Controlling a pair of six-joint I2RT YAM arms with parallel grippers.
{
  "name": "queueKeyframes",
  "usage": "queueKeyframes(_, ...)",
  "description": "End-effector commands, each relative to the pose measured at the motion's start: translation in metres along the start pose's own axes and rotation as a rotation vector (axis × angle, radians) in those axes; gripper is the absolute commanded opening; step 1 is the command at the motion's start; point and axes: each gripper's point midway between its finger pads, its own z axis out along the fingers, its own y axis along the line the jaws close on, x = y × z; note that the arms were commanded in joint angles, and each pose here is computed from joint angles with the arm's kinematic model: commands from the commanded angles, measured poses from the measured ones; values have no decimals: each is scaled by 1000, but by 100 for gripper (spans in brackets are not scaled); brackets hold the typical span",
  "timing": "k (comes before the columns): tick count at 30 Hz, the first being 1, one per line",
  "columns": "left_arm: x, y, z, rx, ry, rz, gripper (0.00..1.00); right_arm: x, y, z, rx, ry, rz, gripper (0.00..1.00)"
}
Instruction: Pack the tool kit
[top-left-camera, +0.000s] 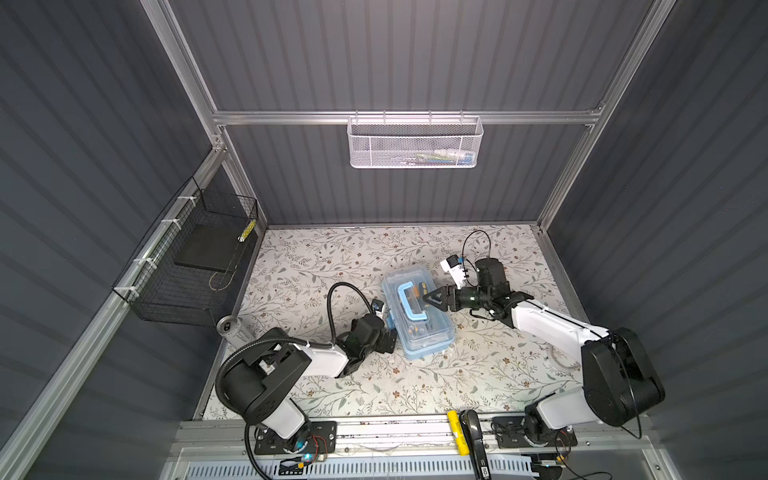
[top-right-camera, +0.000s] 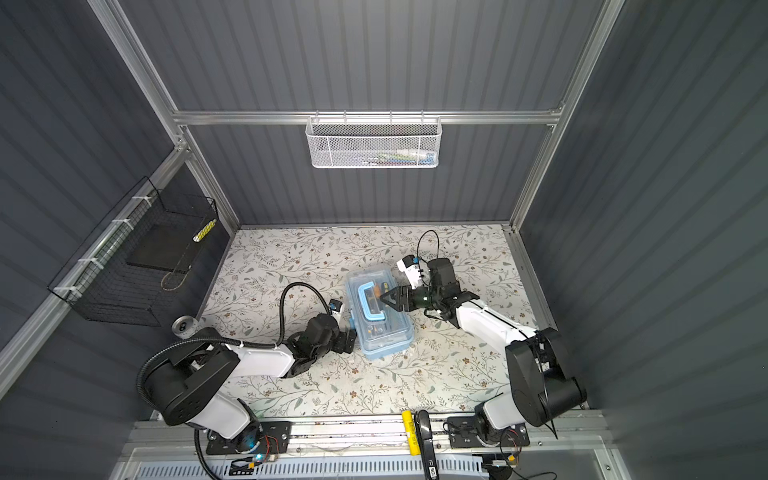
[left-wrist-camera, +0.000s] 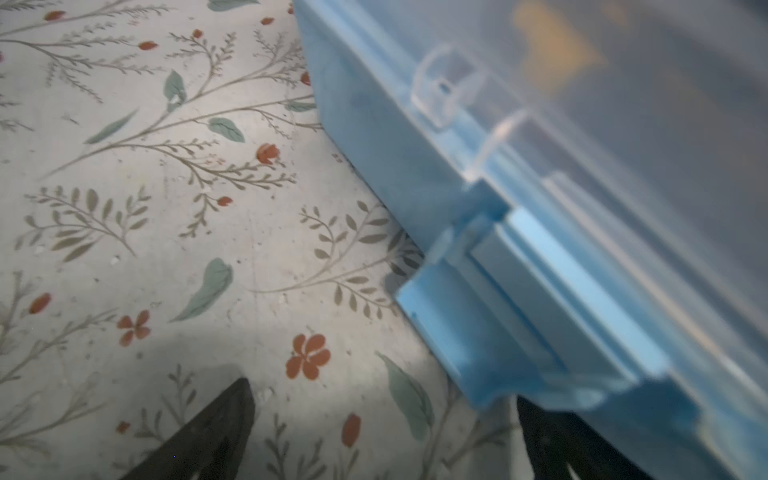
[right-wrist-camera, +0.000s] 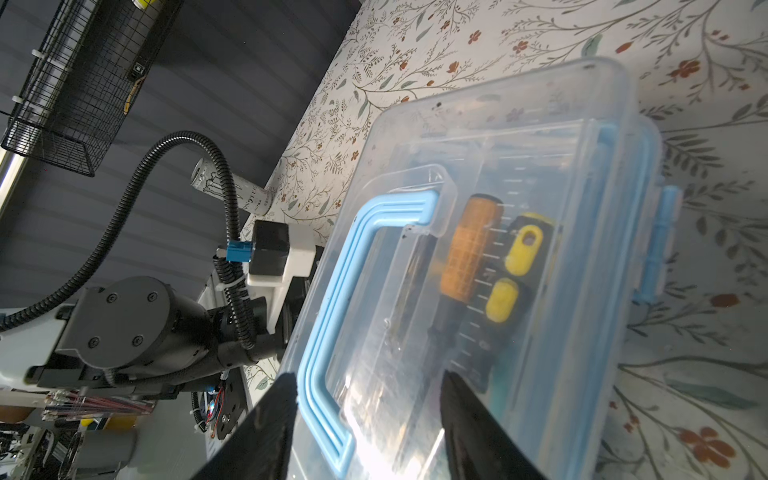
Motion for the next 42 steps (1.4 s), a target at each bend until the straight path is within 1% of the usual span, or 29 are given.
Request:
queueKeyframes(1,-21,7,4,-73,-60,3,99,44,-26,3,78,122,132,58)
queueKeyframes(5,-28,29,-2,-205,-73,-26,99,44,-26,3,78,123,130,58)
queueKeyframes(12,-35,45,-18,-287,-92,-57,99,45,-26,4,71,120,132,58)
queueKeyframes(15,-38,46,-21,-294,-104,-64,99,44,-26,4,67,117,132,58)
queueKeyframes(19,-49,33,-17,-225,-119,-103,99,43,-25,5,60,115,131,58)
queueKeyframes(23,-62,14,-20,-101,-137,-203,96,42,-25,5,56,111,126,58)
queueKeyframes(27,-70,6,-28,-14,-153,-308,91,42,-24,7,46,108,125,58)
queueKeyframes(30,-69,4,-31,47,-158,-388,89,42,-23,7,34,109,124,58)
queueKeyframes(33,-66,8,-30,72,-159,-458,88,42,-21,6,28,102,120,58)
queueKeyframes(38,-66,6,-22,238,-154,-647,86,44,-19,5,18,99,117,58)
queueKeyframes(42,-67,-5,-21,331,-146,-691,83,47,-19,4,16,96,117,58)
